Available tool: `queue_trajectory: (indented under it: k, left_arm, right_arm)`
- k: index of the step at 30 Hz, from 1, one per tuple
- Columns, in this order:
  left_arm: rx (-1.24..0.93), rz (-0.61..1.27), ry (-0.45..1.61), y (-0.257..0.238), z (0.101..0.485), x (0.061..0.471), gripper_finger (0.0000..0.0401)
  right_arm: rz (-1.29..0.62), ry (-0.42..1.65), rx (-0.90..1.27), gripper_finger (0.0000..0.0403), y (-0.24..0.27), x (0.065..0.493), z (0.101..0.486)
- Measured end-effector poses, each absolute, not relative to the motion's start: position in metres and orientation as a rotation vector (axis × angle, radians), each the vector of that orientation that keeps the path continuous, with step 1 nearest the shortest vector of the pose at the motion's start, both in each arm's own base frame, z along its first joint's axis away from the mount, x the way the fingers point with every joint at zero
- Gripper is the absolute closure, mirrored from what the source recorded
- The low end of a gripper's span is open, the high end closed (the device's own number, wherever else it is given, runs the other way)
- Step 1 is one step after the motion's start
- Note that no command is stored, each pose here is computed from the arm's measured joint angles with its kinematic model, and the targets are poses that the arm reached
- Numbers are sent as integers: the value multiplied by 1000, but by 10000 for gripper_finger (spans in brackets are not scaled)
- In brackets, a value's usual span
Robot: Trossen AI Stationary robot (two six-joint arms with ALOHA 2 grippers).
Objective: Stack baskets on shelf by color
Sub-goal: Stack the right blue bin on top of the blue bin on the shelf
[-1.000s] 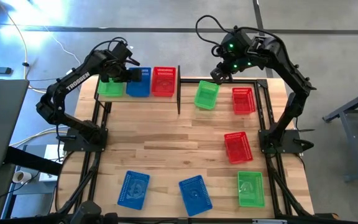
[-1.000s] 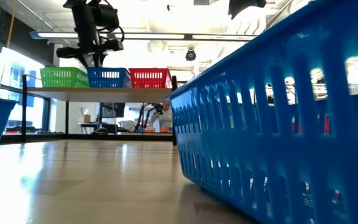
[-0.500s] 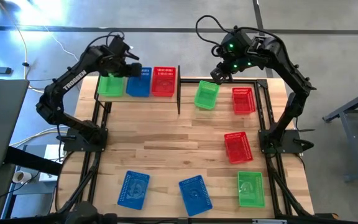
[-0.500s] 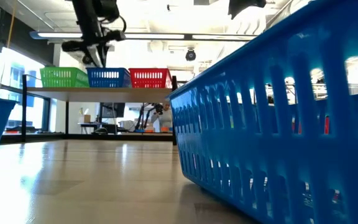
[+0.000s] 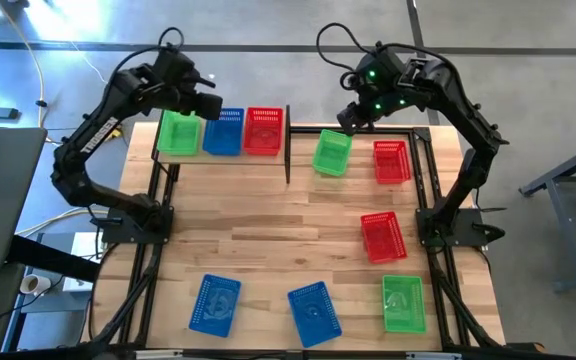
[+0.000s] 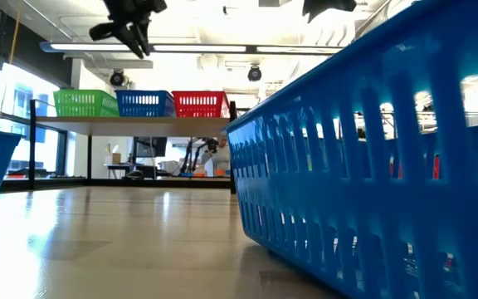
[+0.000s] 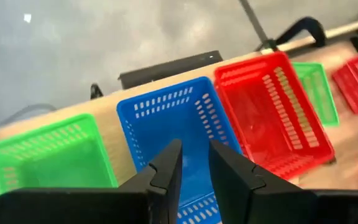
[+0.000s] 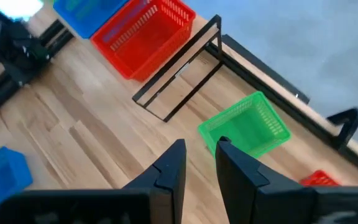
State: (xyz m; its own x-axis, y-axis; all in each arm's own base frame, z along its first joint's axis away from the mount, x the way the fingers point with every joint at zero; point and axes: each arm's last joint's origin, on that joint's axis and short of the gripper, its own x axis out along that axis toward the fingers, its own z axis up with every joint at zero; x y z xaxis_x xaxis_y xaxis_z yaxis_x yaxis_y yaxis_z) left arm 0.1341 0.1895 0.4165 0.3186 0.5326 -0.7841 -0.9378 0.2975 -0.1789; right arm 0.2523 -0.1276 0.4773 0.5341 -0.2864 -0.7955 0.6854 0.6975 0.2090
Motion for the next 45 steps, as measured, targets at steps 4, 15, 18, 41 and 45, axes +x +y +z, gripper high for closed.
queue_trajectory:
  k: [4, 15, 18, 41, 45]
  left_arm:
    - [-598, 1017, 685, 172, 427, 130, 330]
    - [-377, 842, 669, 136, 446, 117, 330]
    - [-336, 801, 667, 130, 449, 115, 330]
    - [-343, 703, 713, 127, 403, 118, 330]
    - [-344, 700, 712, 128, 401, 119, 330]
  right_arm:
    - [-681, 815, 660, 327, -128, 257, 468]
    - [-893, 881, 937, 327, -143, 288, 396]
    - [-935, 864, 982, 327, -147, 296, 377]
    - [-1183, 1211, 1000, 327, -108, 287, 298]
    - [-1194, 1216, 1002, 327, -110, 276, 297]
